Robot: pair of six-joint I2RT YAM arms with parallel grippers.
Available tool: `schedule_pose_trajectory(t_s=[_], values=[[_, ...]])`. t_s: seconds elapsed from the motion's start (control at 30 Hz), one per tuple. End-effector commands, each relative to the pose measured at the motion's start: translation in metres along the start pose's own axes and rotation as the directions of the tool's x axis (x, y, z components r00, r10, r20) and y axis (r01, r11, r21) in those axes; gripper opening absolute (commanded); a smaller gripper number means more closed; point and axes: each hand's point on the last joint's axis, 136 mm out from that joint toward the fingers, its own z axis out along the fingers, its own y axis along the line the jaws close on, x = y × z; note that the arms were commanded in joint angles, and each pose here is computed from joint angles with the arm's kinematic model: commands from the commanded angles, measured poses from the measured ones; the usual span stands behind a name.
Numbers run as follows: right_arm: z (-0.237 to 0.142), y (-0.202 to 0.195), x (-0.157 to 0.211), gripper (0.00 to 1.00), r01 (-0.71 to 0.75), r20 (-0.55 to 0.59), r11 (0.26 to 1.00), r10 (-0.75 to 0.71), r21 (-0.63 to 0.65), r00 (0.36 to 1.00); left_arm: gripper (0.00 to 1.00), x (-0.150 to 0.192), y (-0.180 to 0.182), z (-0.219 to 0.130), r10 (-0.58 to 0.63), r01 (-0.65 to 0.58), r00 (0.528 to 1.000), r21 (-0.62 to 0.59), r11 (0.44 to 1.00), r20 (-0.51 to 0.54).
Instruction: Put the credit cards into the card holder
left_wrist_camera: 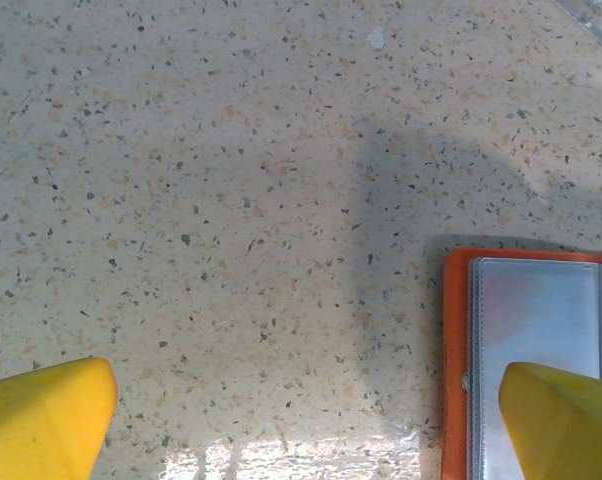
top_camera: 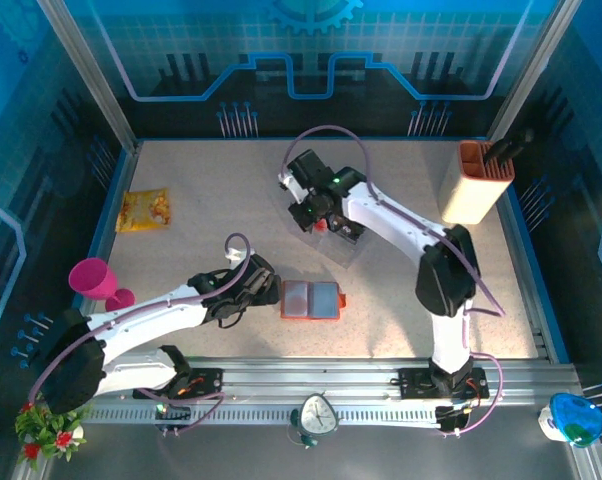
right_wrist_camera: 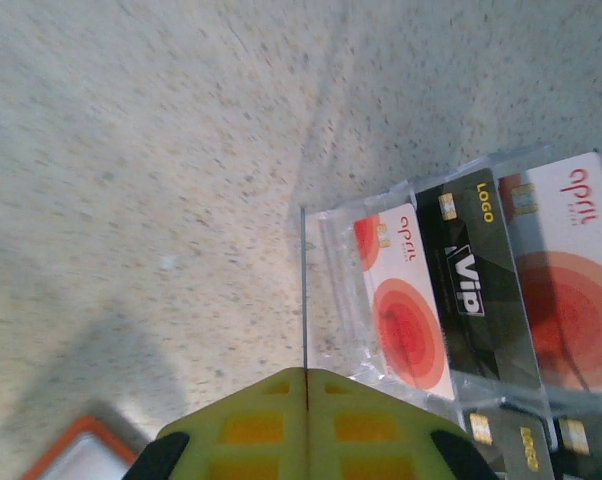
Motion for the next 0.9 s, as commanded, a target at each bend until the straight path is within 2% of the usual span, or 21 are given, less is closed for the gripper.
schedule_pose_trajectory(t_s=[0.0, 0.17, 0.33, 0.63, 0.87], values=[[-0.022, 0.015, 0.002, 0.0, -0.072, 0.065, 0.994, 0.078, -0.085, 0.995, 0.99, -0.015, -0.006, -0.008, -0.005, 0.004, 0.999, 0.022, 1.0, 0.045], [-0.042, 0.019, 0.019, 0.0, -0.217, 0.154, 0.957, 0.249, -0.194, 0.956, 0.99, -0.01, -0.019, -0.004, 0.016, -0.016, 1.0, 0.059, 0.998, -0.008], [-0.054, 0.023, 0.05, 0.0, -0.374, 0.209, 0.862, 0.458, -0.343, 0.864, 0.99, 0.001, -0.035, 0.004, 0.061, -0.053, 0.994, 0.09, 0.994, -0.09], [-0.042, 0.03, 0.118, 0.0, -0.555, 0.164, 0.685, 0.687, -0.473, 0.708, 0.99, 0.017, -0.045, 0.012, 0.17, -0.165, 0.978, 0.051, 0.985, -0.12], [-0.025, 0.034, 0.144, 0.0, -0.616, 0.136, 0.575, 0.781, -0.538, 0.61, 0.99, 0.031, -0.04, 0.02, 0.193, -0.192, 0.969, 0.017, 0.981, -0.153]])
